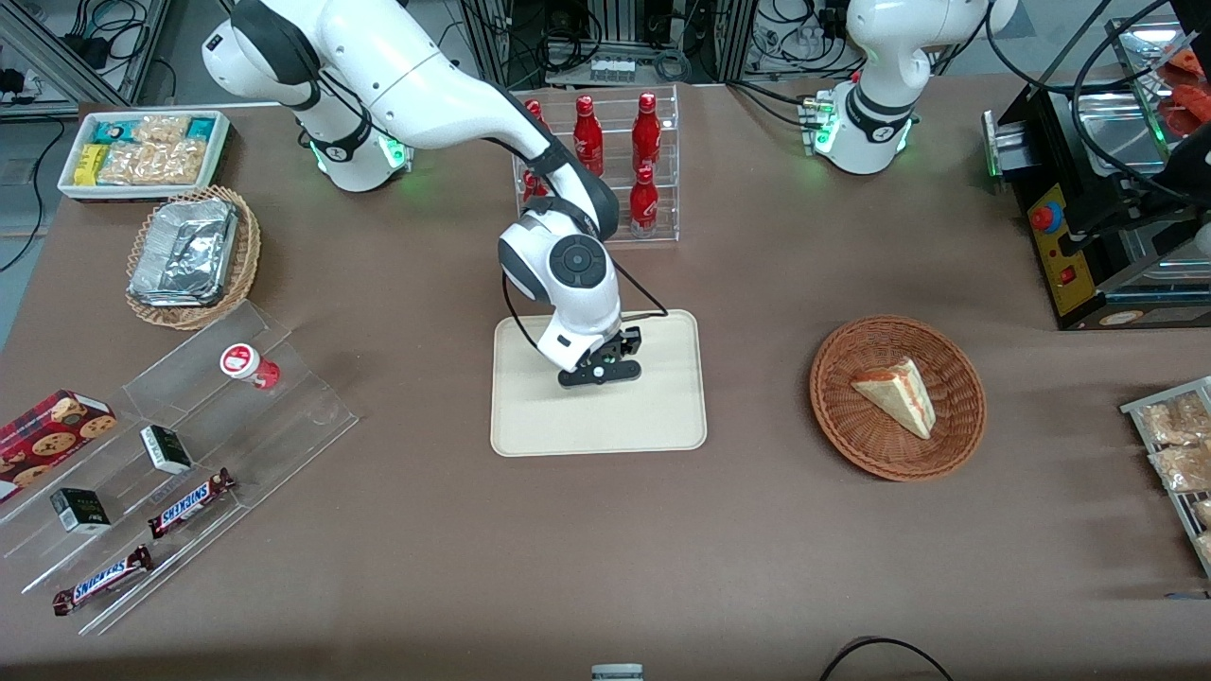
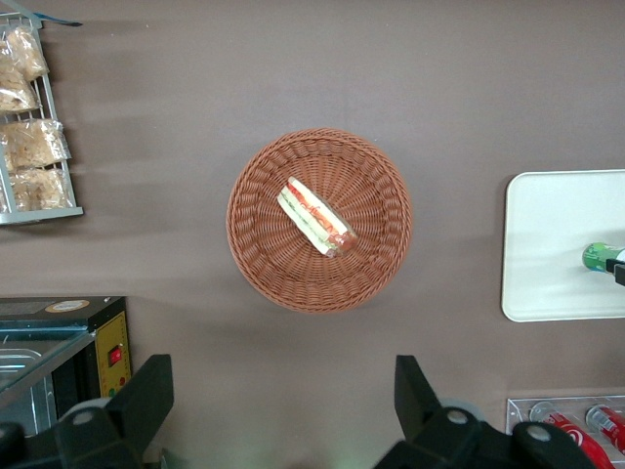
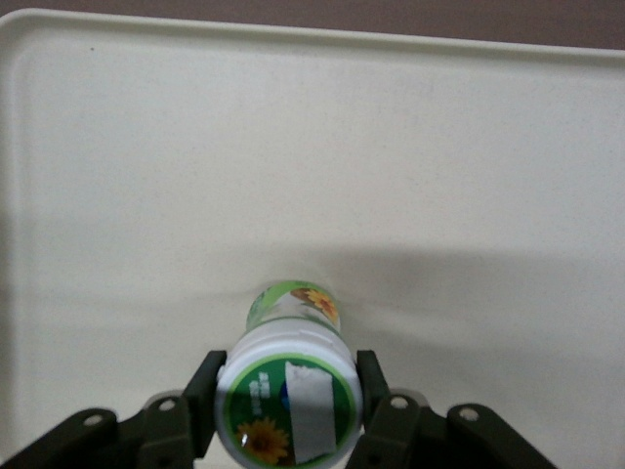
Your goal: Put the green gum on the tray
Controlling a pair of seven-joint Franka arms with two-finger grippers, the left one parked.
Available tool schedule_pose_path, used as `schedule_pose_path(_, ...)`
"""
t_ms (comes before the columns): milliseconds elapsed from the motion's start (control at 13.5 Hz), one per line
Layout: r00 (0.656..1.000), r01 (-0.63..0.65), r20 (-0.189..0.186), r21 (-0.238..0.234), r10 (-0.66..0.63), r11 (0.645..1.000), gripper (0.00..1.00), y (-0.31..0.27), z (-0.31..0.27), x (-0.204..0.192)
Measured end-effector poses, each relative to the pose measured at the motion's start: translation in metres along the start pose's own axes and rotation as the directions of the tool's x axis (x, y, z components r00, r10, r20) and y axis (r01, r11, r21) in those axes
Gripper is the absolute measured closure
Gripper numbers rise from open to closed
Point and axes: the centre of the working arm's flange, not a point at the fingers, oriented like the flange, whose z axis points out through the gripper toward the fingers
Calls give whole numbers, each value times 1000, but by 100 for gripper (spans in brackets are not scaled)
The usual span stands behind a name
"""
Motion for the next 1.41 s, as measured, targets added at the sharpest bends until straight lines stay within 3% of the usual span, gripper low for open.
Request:
schedule_pose_path(74,1000,0,1,-1,0,1000,36,0,1,0)
schedule_pose_path(372,1000,0,4,-5,0,1000,0,0,7,0)
schedule_pose_path(743,1000,-19,-20,30,20,999,0,-3,-33,11)
schedule_pose_path(1412,995,-36,96,-51,41,998,0,47,-204,-12)
